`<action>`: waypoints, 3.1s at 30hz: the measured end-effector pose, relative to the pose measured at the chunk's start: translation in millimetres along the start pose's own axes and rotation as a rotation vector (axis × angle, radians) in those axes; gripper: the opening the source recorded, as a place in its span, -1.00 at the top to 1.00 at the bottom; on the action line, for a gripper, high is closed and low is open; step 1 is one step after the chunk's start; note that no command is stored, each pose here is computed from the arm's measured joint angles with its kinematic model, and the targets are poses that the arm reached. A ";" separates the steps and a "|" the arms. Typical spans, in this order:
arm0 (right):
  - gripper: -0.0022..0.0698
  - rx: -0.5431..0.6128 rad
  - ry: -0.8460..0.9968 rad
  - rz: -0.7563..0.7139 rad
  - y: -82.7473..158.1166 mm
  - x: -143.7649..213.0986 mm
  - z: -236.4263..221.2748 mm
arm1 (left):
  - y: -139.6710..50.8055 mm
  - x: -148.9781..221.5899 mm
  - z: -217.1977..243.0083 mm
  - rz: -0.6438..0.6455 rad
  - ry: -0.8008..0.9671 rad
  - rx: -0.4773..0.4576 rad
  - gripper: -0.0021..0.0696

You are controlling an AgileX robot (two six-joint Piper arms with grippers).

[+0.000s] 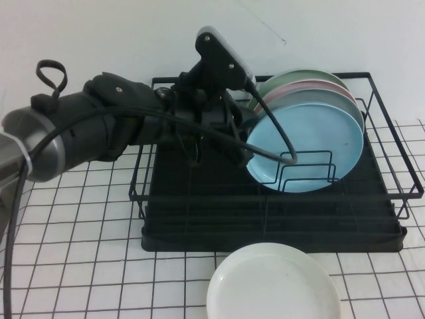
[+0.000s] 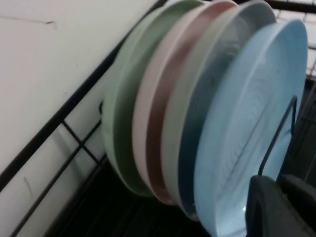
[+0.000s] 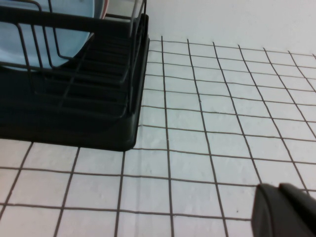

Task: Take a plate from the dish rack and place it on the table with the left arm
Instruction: Grasp the plate from the shelf, then place the plate from the table

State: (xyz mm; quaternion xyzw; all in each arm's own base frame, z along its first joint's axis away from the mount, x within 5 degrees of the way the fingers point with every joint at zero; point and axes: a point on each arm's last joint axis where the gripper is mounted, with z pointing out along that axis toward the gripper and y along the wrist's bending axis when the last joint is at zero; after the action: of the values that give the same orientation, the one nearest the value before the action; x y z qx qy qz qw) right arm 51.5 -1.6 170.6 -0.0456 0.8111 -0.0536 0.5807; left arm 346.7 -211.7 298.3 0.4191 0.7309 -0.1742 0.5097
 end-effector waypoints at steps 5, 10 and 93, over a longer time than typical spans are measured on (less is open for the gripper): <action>0.95 0.000 0.000 0.000 0.0 0.0 0.0 | -4.7 8.8 11.4 0.149 0.003 0.068 0.43; 0.95 0.000 0.000 0.000 0.0 0.0 0.0 | -3.2 9.6 18.4 0.202 -0.049 0.053 -0.13; 0.95 0.000 0.000 0.000 0.0 0.0 0.0 | -79.5 49.4 -86.9 -0.435 0.288 0.086 0.93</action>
State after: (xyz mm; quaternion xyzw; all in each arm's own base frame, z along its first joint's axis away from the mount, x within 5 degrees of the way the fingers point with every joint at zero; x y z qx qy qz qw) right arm 51.5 -1.6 170.6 -0.0456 0.8111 -0.0536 0.5807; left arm 225.4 -177.7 277.0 0.2938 0.8607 -0.2493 0.3328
